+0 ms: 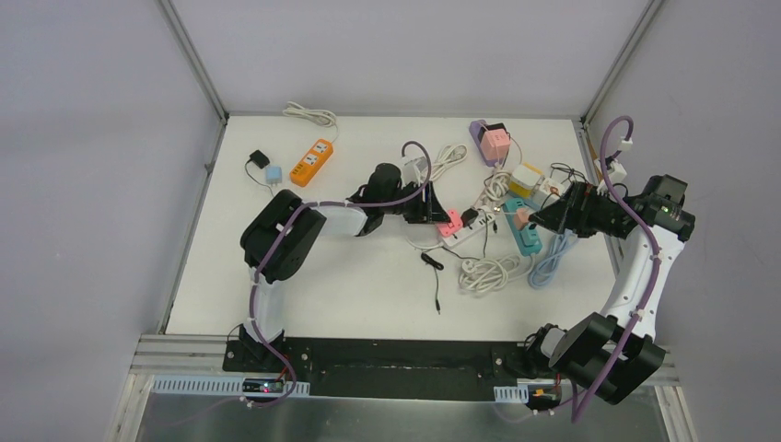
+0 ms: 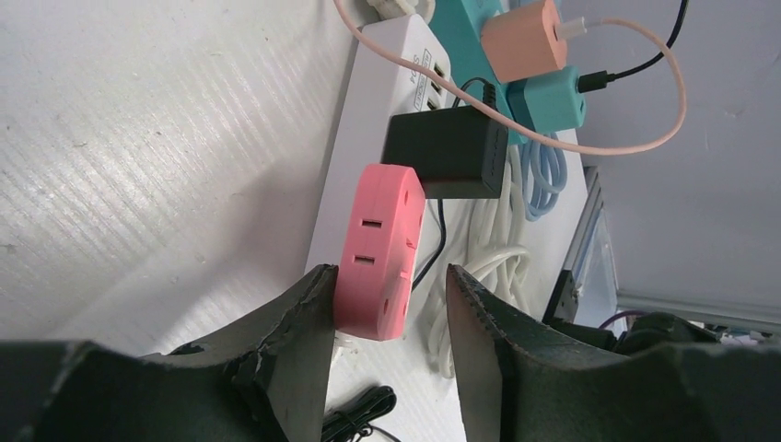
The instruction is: Pull the plug off the socket
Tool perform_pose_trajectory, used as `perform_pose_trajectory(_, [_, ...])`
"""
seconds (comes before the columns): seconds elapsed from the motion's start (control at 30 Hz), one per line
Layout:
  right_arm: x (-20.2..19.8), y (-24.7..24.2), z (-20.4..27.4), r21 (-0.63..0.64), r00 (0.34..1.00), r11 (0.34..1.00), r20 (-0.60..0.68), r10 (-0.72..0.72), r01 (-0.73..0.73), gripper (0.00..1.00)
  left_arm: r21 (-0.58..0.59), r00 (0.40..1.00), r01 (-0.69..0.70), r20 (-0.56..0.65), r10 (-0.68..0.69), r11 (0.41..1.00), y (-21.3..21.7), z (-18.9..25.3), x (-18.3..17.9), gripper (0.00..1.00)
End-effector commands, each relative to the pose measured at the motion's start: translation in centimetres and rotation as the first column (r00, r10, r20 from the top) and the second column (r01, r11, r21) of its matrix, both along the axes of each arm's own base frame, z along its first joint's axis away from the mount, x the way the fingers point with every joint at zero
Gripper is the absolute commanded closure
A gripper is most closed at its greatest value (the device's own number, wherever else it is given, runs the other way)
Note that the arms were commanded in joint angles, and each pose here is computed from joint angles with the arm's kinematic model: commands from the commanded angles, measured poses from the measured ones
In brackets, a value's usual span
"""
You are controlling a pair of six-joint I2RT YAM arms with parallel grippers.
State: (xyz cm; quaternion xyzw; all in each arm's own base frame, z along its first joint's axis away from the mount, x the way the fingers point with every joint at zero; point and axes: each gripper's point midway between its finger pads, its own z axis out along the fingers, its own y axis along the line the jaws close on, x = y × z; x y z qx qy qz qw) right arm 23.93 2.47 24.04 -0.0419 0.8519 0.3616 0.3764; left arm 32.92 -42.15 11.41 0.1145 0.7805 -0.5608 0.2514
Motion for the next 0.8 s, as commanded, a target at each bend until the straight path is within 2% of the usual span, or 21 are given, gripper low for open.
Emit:
perform_pose_trajectory(0.0, [0.0, 0.1, 0.7, 0.001, 0.999, 1.000, 0.047, 0.002, -0.002, 0.00, -0.032, 0.985, 0.003, 0.173, 0.002, 0.999, -0.5, 4.4, 0.1, 0.52])
perform_pose_trajectory(0.17, [0.0, 0.3, 0.7, 0.007, 0.999, 1.000, 0.048, 0.005, -0.006, 0.00, 0.020, 0.970, -0.002, 0.243, -0.003, 1.000, -0.7, 4.6, -0.1, 0.52])
perform_pose_trajectory(0.4, [0.0, 0.3, 0.8, 0.013, 0.999, 1.000, 0.050, 0.007, -0.008, 0.00, 0.116, 0.952, 0.014, 0.302, -0.049, 0.993, -1.6, 4.2, -0.7, 0.59])
perform_pose_trajectory(0.57, [0.0, 0.4, 0.6, 0.020, 0.999, 1.000, 0.046, 0.007, -0.008, 0.00, 0.181, 0.933, 0.009, 0.353, -0.073, 0.983, -1.9, 3.4, -1.1, 0.58])
perform_pose_trajectory(0.77, [0.2, 0.4, 0.4, 0.024, 0.999, 1.000, 0.040, 0.009, -0.010, 0.00, 0.207, 0.910, -0.025, 0.409, -0.063, 0.978, -2.3, 3.7, -0.7, 0.58])
